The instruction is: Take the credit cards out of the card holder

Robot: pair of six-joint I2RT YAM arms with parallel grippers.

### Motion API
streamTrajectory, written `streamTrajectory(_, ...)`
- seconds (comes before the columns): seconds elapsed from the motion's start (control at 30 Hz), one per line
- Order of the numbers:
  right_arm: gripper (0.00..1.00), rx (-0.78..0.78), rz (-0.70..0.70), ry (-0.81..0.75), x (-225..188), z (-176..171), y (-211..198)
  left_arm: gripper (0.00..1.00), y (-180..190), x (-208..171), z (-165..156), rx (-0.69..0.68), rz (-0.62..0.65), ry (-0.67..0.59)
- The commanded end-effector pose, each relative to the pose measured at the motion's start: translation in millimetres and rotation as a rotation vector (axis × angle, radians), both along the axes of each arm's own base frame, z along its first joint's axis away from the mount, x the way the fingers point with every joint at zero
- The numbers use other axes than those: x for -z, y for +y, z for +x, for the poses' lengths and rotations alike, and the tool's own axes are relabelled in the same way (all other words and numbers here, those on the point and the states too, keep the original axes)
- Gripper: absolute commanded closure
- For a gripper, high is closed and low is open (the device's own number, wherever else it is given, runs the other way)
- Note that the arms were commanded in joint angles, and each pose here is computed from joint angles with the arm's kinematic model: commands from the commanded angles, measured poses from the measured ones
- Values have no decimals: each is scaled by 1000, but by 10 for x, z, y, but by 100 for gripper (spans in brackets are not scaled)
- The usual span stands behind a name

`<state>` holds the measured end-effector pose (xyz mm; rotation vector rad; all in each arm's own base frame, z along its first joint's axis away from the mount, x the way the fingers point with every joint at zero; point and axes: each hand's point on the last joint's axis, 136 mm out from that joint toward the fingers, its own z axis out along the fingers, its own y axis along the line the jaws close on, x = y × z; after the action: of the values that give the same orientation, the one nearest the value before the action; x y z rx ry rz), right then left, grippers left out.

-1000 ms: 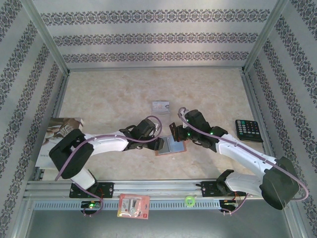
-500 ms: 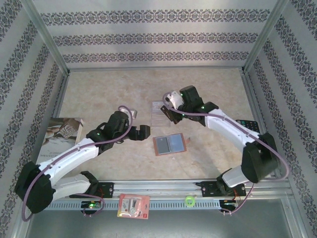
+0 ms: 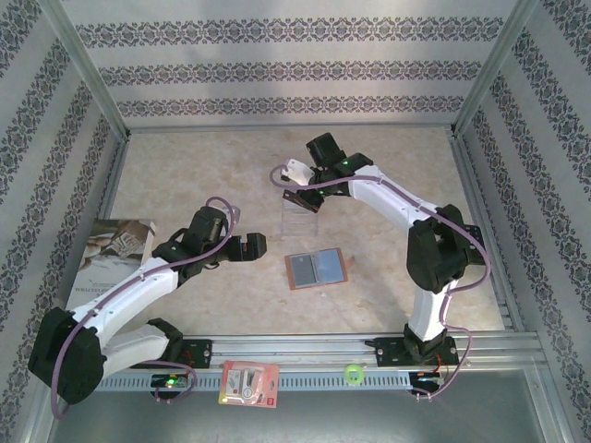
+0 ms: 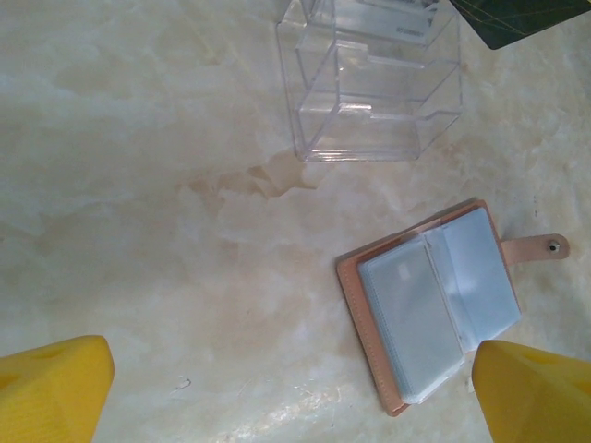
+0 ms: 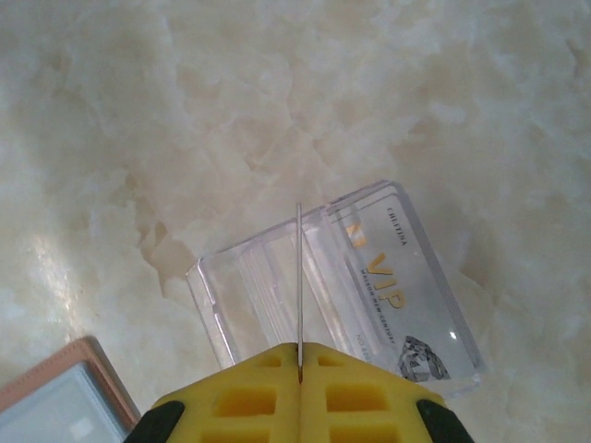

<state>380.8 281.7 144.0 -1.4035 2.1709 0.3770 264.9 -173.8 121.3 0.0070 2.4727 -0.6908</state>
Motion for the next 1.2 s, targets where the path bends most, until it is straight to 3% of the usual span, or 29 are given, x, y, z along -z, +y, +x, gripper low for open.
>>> streamTrajectory(0.0, 100, -68, -85, -3, 94, -33, -67, 0, 50, 100, -9, -12, 5, 52)
streamTrajectory(0.93, 100, -186, -118, -5, 297, 185, -100, 0, 198, 240, 88, -88, 50, 128)
streamTrajectory(1.17, 99, -215, -114, 60, 403, 143, -113, 0, 230, 265, 113, -99, 69, 137)
